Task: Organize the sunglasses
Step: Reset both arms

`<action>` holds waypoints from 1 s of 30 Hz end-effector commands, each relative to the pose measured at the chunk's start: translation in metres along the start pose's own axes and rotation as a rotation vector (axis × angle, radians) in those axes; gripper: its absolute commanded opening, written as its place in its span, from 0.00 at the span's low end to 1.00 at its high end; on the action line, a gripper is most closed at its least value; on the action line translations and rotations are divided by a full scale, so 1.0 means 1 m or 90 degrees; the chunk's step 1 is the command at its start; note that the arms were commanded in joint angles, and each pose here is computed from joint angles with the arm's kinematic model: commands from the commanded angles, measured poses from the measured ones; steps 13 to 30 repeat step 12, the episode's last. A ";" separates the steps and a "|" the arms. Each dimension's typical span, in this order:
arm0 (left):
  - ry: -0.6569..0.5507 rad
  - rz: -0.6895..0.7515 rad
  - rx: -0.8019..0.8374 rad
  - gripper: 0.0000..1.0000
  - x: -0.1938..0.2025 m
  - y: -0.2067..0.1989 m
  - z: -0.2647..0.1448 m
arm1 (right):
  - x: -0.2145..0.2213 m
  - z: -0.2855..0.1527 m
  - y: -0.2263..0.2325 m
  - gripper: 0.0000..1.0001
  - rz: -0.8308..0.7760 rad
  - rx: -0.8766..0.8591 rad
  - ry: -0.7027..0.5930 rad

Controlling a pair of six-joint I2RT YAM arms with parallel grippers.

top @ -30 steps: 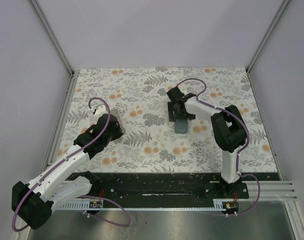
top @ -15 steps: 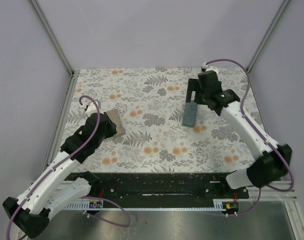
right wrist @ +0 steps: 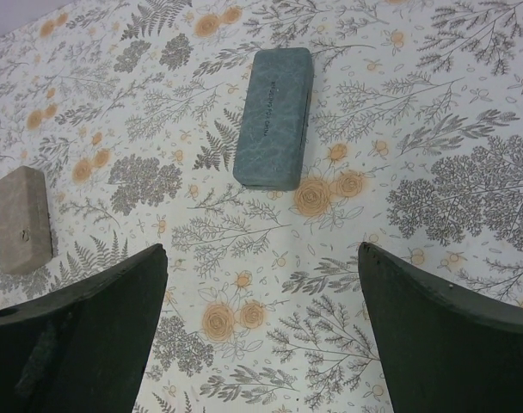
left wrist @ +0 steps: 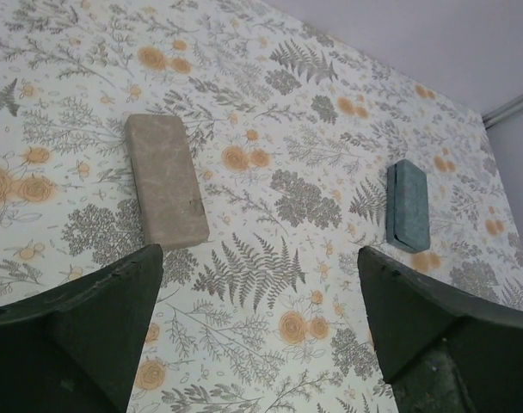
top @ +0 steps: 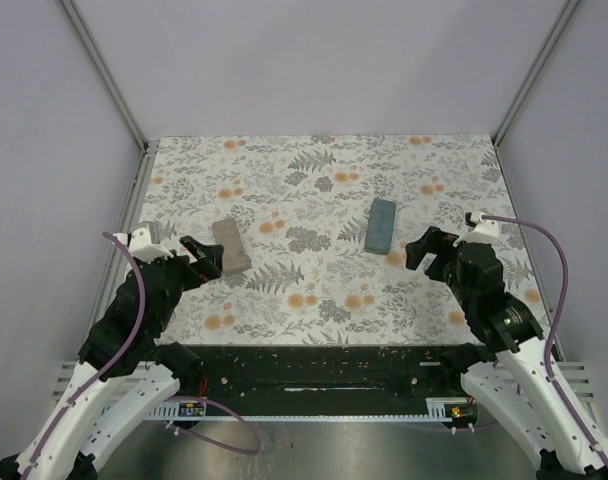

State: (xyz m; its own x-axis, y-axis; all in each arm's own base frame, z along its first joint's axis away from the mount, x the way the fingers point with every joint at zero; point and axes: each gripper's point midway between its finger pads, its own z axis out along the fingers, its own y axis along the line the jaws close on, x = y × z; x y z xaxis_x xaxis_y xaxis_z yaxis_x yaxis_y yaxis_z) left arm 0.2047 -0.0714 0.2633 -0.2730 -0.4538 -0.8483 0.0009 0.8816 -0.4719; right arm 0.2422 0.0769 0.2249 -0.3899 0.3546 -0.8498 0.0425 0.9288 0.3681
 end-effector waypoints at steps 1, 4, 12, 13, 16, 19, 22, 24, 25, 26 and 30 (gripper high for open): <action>-0.012 -0.030 -0.026 0.99 0.001 0.008 0.002 | -0.005 -0.008 0.008 1.00 0.057 -0.044 -0.043; -0.003 -0.036 -0.035 0.99 0.003 0.010 0.000 | -0.006 -0.014 0.007 0.99 0.062 -0.055 -0.056; 0.005 -0.048 -0.071 0.99 0.003 0.021 -0.007 | -0.008 -0.019 0.009 0.99 0.052 -0.059 -0.051; 0.005 -0.048 -0.071 0.99 0.003 0.021 -0.007 | -0.008 -0.019 0.009 0.99 0.052 -0.059 -0.051; 0.005 -0.048 -0.071 0.99 0.003 0.021 -0.007 | -0.008 -0.019 0.009 0.99 0.052 -0.059 -0.051; 0.005 -0.048 -0.071 0.99 0.003 0.021 -0.007 | -0.008 -0.019 0.009 0.99 0.052 -0.059 -0.051; 0.005 -0.048 -0.071 0.99 0.003 0.021 -0.007 | -0.008 -0.019 0.009 0.99 0.052 -0.059 -0.051; 0.005 -0.048 -0.071 0.99 0.003 0.021 -0.007 | -0.008 -0.019 0.009 0.99 0.052 -0.059 -0.051; 0.005 -0.048 -0.071 0.99 0.003 0.021 -0.007 | -0.008 -0.019 0.009 0.99 0.052 -0.059 -0.051; 0.005 -0.048 -0.071 0.99 0.003 0.021 -0.007 | -0.008 -0.019 0.009 0.99 0.052 -0.059 -0.051; 0.005 -0.048 -0.071 0.99 0.003 0.021 -0.007 | -0.008 -0.019 0.009 0.99 0.052 -0.059 -0.051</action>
